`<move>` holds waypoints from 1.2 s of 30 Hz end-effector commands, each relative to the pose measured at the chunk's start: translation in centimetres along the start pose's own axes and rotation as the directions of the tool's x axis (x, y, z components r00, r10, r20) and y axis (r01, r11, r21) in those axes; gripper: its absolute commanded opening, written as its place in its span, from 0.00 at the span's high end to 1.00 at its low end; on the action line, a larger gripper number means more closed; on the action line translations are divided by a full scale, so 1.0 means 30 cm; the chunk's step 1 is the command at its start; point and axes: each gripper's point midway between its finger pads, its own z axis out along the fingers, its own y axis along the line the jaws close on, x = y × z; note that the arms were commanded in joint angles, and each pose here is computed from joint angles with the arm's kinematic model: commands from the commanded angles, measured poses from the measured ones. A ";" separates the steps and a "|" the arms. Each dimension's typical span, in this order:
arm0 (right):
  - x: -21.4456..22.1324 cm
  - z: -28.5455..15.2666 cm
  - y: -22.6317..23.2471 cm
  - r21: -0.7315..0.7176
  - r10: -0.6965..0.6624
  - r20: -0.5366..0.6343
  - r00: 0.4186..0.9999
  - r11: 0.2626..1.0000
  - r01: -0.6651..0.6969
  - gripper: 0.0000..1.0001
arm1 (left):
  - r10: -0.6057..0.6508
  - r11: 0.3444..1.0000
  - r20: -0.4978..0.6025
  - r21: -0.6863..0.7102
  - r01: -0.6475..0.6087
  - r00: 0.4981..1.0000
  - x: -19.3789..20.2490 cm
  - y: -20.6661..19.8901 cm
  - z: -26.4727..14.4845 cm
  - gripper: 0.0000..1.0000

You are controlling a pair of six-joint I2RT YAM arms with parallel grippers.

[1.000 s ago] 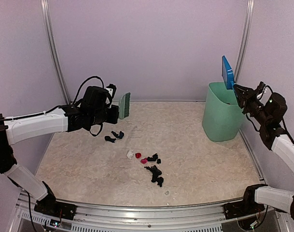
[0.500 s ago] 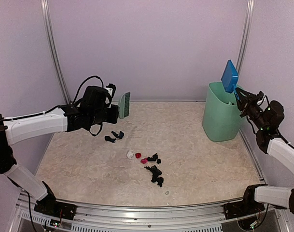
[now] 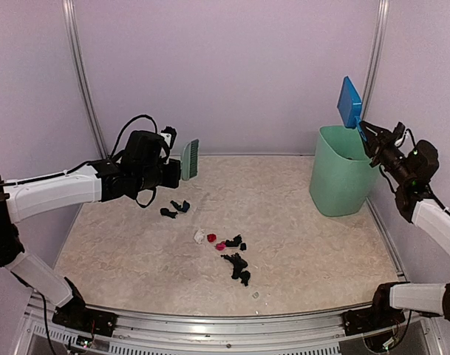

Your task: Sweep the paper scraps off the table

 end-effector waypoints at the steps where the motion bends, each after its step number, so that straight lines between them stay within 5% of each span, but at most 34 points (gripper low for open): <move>1: 0.009 0.016 0.065 -0.022 -0.174 -0.051 0.984 0.985 0.173 1.00 | -0.030 1.000 0.057 0.004 0.030 0.998 -0.072 -0.002 -0.042 1.00; 13: 0.269 0.212 0.113 -0.172 -0.497 -0.282 0.821 0.868 0.466 1.00 | -0.051 0.996 0.033 -0.071 0.054 0.998 -0.030 0.047 -0.073 1.00; 26: 0.687 0.314 -0.063 -0.380 -0.760 -0.452 0.468 0.638 0.670 1.00 | -0.102 0.976 -0.024 -0.194 0.096 0.995 0.084 0.172 -0.162 1.00; 36: 0.828 0.256 -0.244 -0.468 -0.822 -0.496 0.281 0.525 0.710 1.00 | -0.139 0.954 -0.076 -0.279 0.113 0.987 0.151 0.250 -0.224 1.00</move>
